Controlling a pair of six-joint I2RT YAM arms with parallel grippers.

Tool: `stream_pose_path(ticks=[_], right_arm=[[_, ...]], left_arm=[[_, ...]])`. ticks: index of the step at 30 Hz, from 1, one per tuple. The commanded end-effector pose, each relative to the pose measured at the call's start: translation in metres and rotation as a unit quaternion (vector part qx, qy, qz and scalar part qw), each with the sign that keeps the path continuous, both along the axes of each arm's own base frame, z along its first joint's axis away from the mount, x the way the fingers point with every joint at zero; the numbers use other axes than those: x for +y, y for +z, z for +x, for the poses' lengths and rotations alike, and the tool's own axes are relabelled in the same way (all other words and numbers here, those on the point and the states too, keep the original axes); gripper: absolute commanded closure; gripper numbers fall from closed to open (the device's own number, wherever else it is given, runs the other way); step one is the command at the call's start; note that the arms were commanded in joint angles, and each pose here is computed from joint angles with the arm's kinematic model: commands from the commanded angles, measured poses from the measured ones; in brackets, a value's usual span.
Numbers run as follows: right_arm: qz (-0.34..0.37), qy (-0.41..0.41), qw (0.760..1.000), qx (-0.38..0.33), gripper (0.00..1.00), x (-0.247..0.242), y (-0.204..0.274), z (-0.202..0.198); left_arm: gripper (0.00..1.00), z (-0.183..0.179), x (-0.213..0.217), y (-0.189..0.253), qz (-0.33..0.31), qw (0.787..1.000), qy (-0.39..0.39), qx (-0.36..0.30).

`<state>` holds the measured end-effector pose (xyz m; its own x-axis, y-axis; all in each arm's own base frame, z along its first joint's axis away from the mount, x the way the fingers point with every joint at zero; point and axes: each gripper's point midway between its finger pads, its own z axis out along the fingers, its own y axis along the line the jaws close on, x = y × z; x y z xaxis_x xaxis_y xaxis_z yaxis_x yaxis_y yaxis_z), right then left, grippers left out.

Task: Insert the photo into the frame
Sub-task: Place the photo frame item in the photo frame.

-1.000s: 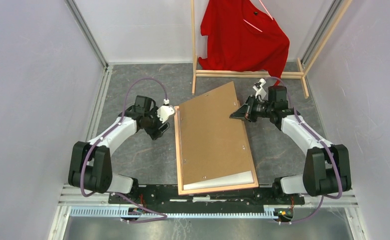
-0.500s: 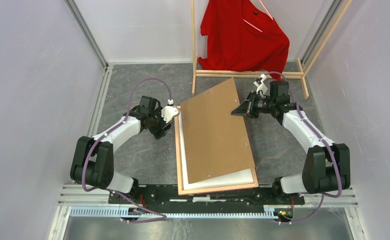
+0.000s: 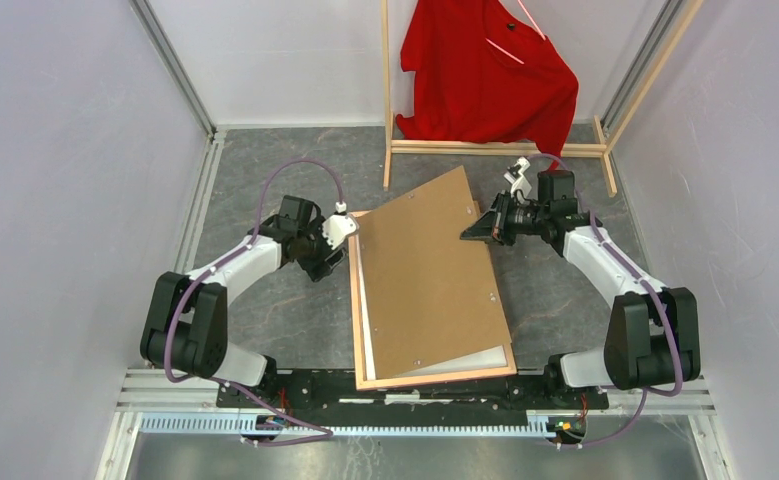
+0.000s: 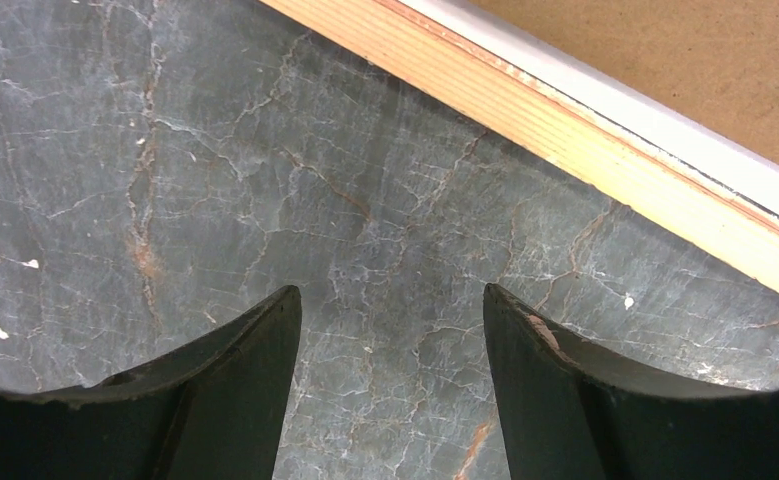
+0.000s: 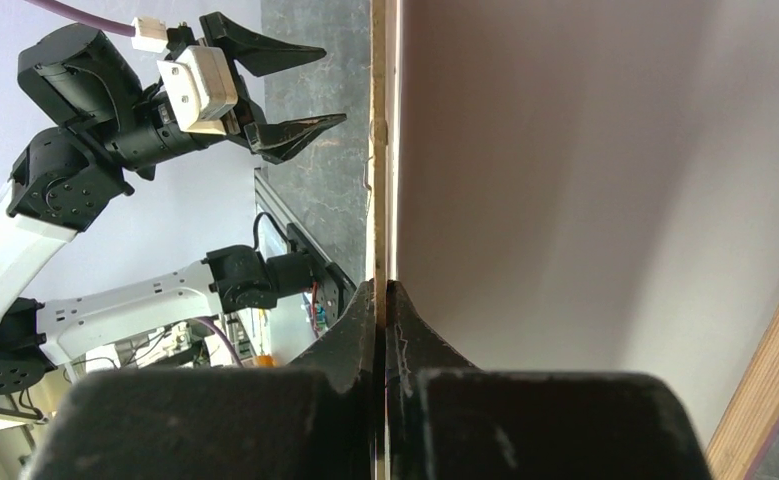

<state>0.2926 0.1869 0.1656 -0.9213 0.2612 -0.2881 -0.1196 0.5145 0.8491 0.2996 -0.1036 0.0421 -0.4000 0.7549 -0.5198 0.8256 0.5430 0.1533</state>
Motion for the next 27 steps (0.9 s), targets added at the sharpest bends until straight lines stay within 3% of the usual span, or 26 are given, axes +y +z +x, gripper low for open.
stream_pose_path(ticks=[1,27], right_arm=[[0.030,0.019,0.999,-0.022,1.00,0.005,0.019,-0.004],[0.059,-0.006,0.998,0.010,1.00,0.013,0.003,0.000]], left_arm=[[0.26,-0.002,-0.010,-0.004,-0.023,1.000,0.000,0.003],[0.26,-0.002,-0.038,-0.019,-0.024,0.999,-0.025,0.014]])
